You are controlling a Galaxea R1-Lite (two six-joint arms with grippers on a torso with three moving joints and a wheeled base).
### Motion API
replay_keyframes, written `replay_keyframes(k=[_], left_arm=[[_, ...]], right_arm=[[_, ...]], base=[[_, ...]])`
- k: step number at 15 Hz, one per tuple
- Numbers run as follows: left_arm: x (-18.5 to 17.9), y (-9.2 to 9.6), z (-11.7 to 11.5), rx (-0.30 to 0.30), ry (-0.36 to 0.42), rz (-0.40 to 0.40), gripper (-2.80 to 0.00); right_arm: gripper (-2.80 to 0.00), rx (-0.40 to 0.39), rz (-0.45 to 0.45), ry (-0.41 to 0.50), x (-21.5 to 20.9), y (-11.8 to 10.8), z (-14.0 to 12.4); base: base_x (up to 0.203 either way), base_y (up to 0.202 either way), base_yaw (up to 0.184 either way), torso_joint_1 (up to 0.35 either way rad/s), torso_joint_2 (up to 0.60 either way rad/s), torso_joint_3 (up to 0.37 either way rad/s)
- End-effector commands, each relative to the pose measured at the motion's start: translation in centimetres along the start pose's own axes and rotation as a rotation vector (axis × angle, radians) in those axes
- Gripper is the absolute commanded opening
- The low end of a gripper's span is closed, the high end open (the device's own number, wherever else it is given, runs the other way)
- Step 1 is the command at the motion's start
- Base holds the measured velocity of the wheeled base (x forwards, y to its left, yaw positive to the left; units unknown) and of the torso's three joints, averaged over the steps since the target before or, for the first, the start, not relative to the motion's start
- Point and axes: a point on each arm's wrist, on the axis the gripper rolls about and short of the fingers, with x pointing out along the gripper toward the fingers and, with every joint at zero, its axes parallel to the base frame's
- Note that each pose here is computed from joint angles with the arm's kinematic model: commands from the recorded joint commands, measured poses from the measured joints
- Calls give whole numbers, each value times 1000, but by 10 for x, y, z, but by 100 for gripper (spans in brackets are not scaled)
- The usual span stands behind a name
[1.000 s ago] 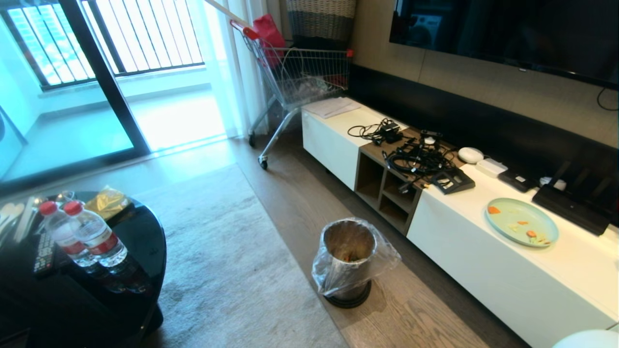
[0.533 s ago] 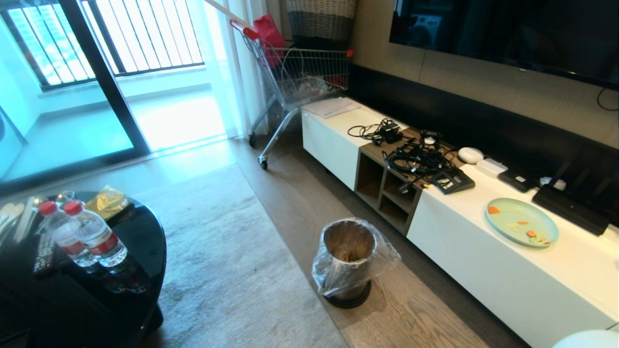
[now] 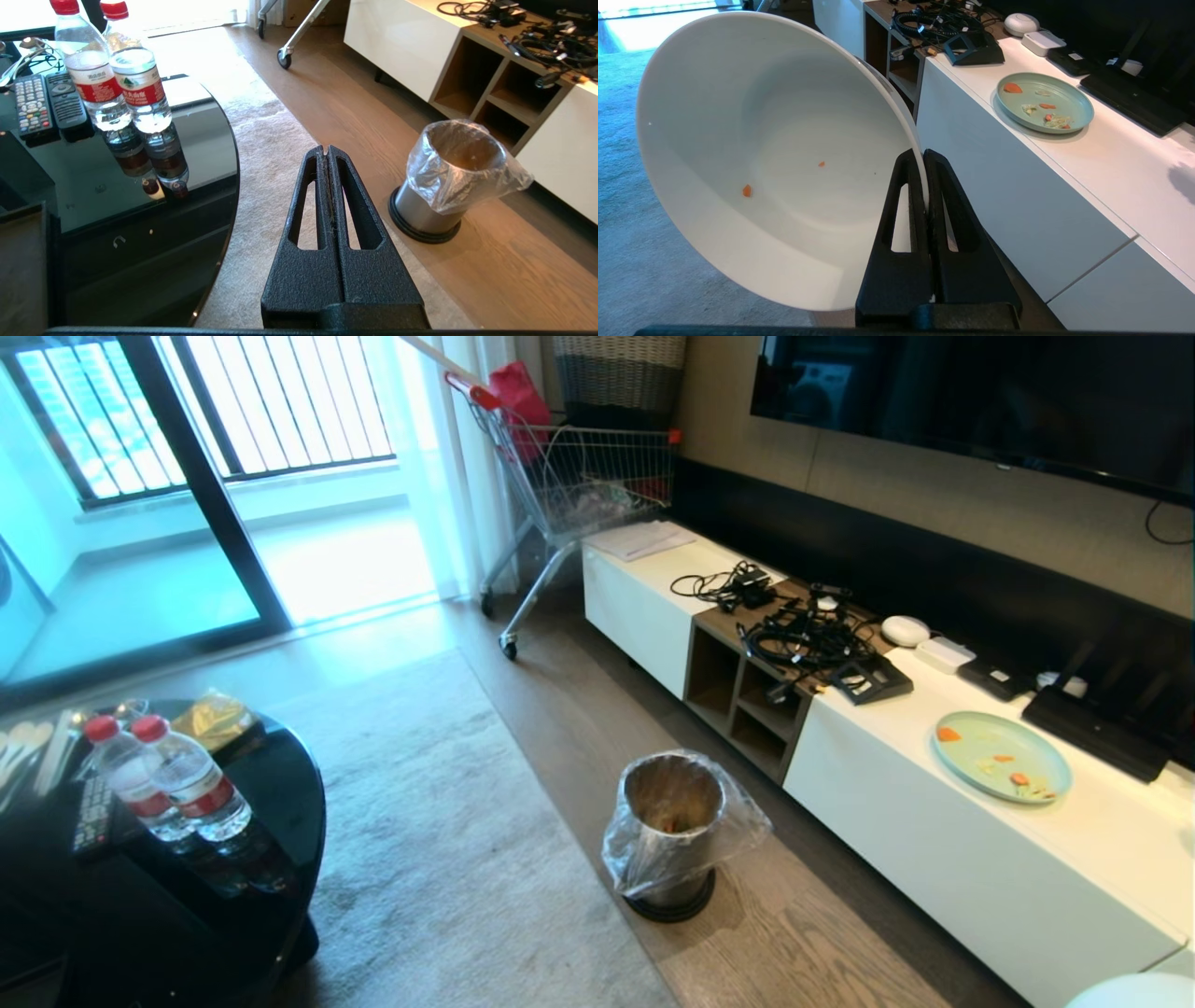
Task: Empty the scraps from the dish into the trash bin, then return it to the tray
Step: Put the bowl back to the table
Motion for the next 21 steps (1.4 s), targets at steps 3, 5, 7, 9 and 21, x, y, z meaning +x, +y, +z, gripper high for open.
replay_keyframes(k=[3, 5, 7, 9, 21], left_arm=[[0, 0, 0, -1, -1, 1, -280], [0, 0, 0, -1, -2, 1, -280], [0, 0, 0, -1, -1, 1, -280], [0, 0, 0, -1, -2, 1, -280], [0, 0, 0, 0, -1, 1, -280]], right_arm=[[-280, -1, 1, 0, 0, 0, 0], [-280, -1, 1, 1, 0, 0, 0], [-280, -1, 1, 0, 0, 0, 0], [-280, -1, 1, 0, 0, 0, 0], [-280, -1, 1, 1, 0, 0, 0]], base=[[-187, 0, -1, 0, 1, 2], [-185, 0, 0, 1, 1, 2], [-184, 0, -1, 1, 5, 3], [-184, 0, -3, 5, 2, 3], [-24, 0, 0, -1, 1, 0]])
